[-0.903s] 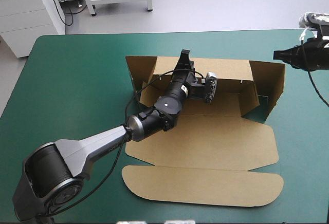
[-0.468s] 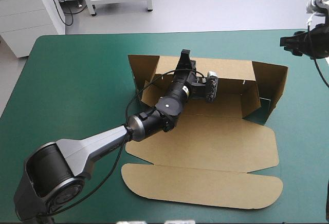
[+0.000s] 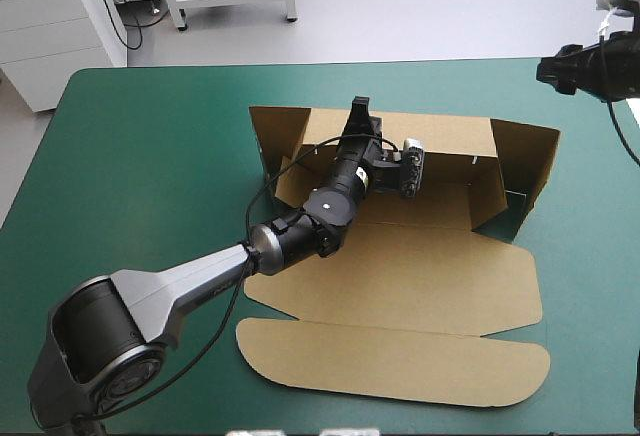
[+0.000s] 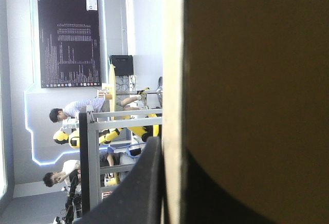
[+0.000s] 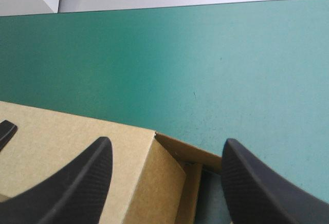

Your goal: Fold the box

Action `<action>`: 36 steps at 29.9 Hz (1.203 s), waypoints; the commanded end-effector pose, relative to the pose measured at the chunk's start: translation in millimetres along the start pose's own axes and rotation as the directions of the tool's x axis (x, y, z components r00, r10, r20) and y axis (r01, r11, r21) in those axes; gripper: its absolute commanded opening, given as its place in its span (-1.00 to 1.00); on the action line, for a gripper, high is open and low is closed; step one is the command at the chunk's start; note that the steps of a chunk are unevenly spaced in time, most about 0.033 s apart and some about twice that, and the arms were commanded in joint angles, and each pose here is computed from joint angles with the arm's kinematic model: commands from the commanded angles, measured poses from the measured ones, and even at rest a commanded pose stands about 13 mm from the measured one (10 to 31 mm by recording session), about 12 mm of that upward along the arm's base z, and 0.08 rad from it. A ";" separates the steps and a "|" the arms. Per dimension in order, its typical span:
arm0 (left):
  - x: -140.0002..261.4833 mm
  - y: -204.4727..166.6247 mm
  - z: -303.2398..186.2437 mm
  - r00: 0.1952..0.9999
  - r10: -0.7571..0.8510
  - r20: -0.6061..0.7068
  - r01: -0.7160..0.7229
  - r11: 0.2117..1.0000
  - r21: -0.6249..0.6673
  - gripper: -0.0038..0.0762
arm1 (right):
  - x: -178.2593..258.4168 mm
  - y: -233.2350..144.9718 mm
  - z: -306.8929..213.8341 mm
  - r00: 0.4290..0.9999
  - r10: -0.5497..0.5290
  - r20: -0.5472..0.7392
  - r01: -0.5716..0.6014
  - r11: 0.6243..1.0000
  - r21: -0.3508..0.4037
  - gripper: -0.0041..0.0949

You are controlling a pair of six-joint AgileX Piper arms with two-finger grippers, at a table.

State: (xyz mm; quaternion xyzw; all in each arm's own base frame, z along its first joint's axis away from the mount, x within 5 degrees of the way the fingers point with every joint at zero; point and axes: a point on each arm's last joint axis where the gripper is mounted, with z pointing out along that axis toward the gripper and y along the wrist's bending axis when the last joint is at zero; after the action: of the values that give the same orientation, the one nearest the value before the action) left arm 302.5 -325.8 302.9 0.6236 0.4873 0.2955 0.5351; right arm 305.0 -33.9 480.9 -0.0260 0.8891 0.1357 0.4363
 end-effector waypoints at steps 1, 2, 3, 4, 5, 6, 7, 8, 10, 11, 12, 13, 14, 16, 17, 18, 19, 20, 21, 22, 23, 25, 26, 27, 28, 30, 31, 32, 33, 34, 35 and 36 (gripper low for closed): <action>-1.8 30.1 -16.6 0.999 -0.033 0.014 0.034 0.996 -0.086 -0.92 | -15.1 5.1 -15.7 0.988 -0.046 0.149 0.045 0.999 0.013 0.25; -1.7 30.4 -16.6 0.999 -0.038 0.014 0.039 0.995 -0.088 -0.92 | -15.2 2.0 -9.4 0.989 -0.041 0.139 0.040 0.999 0.011 0.25; -1.8 30.6 -16.6 0.999 -0.042 0.016 0.043 0.995 -0.091 -0.92 | -15.3 -0.1 -5.0 0.991 -0.036 0.132 0.035 0.999 0.009 0.25; -1.8 30.8 -16.6 0.999 -0.048 0.017 0.049 0.995 -0.093 -0.92 | -15.0 -4.3 3.4 0.993 -0.025 0.115 0.024 1.000 0.006 0.25; -1.9 31.7 -16.7 0.999 -0.051 0.019 0.053 0.993 -0.103 -0.92 | -14.2 -8.7 12.6 0.995 -0.011 0.094 0.010 1.000 0.003 0.25; -2.1 32.3 -16.8 0.998 -0.054 0.022 0.056 0.992 -0.109 -0.92 | -13.6 -12.6 20.5 0.997 0.000 0.078 0.000 1.000 0.002 0.25; -2.1 32.6 -16.8 0.998 -0.061 0.022 0.063 0.992 -0.112 -0.92 | -12.5 -17.4 30.4 0.998 0.008 0.058 -0.008 1.000 0.000 0.25; -2.3 33.5 -16.9 0.998 -0.061 0.025 0.063 0.991 -0.121 -0.92 | -11.7 -22.0 39.6 0.999 0.017 0.043 -0.017 1.000 0.000 0.25; -1.7 34.9 -17.1 0.999 -0.045 0.018 0.047 0.989 -0.138 -0.92 | -9.9 -31.0 57.4 0.999 0.036 0.019 -0.036 0.999 0.002 0.25; -1.8 35.1 -17.1 0.999 -0.041 0.018 0.044 0.989 -0.140 -0.92 | -8.6 -35.3 65.9 0.999 0.045 0.007 -0.045 0.999 0.003 0.25; -1.9 35.2 -17.1 0.999 -0.040 0.018 0.042 0.989 -0.141 -0.92 | -7.6 -38.5 72.2 0.999 0.051 -0.002 -0.051 0.999 0.003 0.25; -1.9 35.2 -17.1 0.999 -0.040 0.018 0.042 0.989 -0.141 -0.92 | -5.8 -43.1 81.5 0.998 0.061 -0.016 -0.061 0.998 0.005 0.25; -1.9 35.2 -17.1 0.999 -0.040 0.018 0.042 0.989 -0.141 -0.92 | -4.5 -45.9 87.2 0.998 0.064 -0.026 -0.064 0.998 0.005 0.25; -1.8 35.1 -17.1 0.999 -0.042 0.018 0.044 0.989 -0.140 -0.92 | -0.9 -51.8 99.9 0.997 0.053 -0.052 -0.053 0.999 0.003 0.25; -1.8 35.1 -17.1 0.999 -0.042 0.018 0.044 0.989 -0.140 -0.92 | 0.4 -53.8 104.0 0.997 0.055 -0.061 -0.055 0.998 0.003 0.25; -1.8 35.1 -17.1 0.999 -0.042 0.018 0.044 0.989 -0.140 -0.92 | 1.6 -55.6 108.0 0.996 0.057 -0.069 -0.057 0.998 0.002 0.25; -1.8 35.1 -17.1 0.999 -0.042 0.018 0.044 0.989 -0.140 -0.92 | 2.9 -57.0 111.1 0.995 0.060 -0.079 -0.060 0.998 0.001 0.25; -1.8 35.1 -17.1 0.999 -0.042 0.018 0.044 0.989 -0.140 -0.92 | 3.6 -57.4 112.3 0.995 0.061 -0.084 -0.062 0.998 0.000 0.25; -1.8 35.1 -17.1 0.999 -0.042 0.018 0.044 0.989 -0.140 -0.92 | 5.0 -58.1 113.9 0.994 0.056 -0.096 -0.056 0.998 -0.002 0.25; -1.8 35.1 -17.1 0.999 -0.042 0.018 0.044 0.989 -0.140 -0.92 | 6.1 -58.0 113.8 0.993 0.047 -0.109 -0.047 0.999 -0.004 0.25; -1.5 35.2 -17.1 0.999 -0.045 0.015 0.046 0.989 -0.141 -0.92 | 7.8 -58.1 114.3 0.991 0.039 -0.127 -0.040 0.999 -0.006 0.25; -0.9 35.5 -17.2 0.998 -0.054 0.010 0.055 0.988 -0.145 -0.92 | 12.0 -59.1 113.7 0.985 0.025 -0.172 -0.024 1.000 0.004 0.25; -0.5 35.7 -17.2 0.997 -0.071 0.008 0.072 0.987 -0.147 -0.92 | 13.8 -59.8 113.4 0.981 0.018 -0.192 -0.017 1.000 0.010 0.25; 0.1 35.9 -17.2 0.996 -0.088 0.005 0.088 0.985 -0.149 -0.92 | 16.3 -60.3 112.8 0.976 0.012 -0.219 -0.008 1.000 0.016 0.25; 0.5 36.1 -17.3 0.995 -0.098 0.002 0.097 0.984 -0.152 -0.92 | 18.6 -60.7 112.3 0.969 0.007 -0.245 -0.002 1.000 0.018 0.25; 1.1 36.3 -17.3 0.992 -0.126 0.000 0.124 0.980 -0.155 -0.92 | 22.9 -60.5 111.6 0.957 0.006 -0.288 -0.002 1.000 0.015 0.25; 1.1 36.3 -17.3 0.992 -0.128 0.001 0.127 0.980 -0.155 -0.92 | 24.8 -60.2 111.7 0.953 0.007 -0.304 -0.005 1.000 0.009 0.25; 1.1 36.3 -17.3 0.992 -0.128 0.001 0.127 0.980 -0.155 -0.92 | 25.3 -59.7 111.2 0.952 0.016 -0.305 -0.014 1.000 0.010 0.25; 0.9 36.3 -17.3 0.992 -0.128 0.002 0.127 0.980 -0.154 -0.92 | 25.4 -58.6 109.5 0.953 0.019 -0.303 -0.017 1.000 0.009 0.25; 0.9 36.3 -17.3 0.992 -0.128 0.002 0.127 0.980 -0.154 -0.92 | 25.6 -57.1 107.7 0.954 0.021 -0.300 -0.021 1.000 0.003 0.25; 0.9 36.3 -17.3 0.992 -0.128 0.002 0.127 0.980 -0.154 -0.92 | 26.1 -55.4 105.9 0.955 0.023 -0.297 -0.025 1.000 -0.003 0.25; 0.9 36.3 -17.3 0.992 -0.128 0.002 0.127 0.980 -0.154 -0.92 | 27.1 -53.7 102.9 0.955 0.024 -0.296 -0.027 1.000 -0.005 0.25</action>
State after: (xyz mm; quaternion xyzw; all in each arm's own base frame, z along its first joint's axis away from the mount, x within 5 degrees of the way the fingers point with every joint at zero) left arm 304.4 -324.7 305.4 0.5871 0.5085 0.2888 0.5598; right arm 397.3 -62.4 354.9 -0.0292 0.9554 0.1326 0.2622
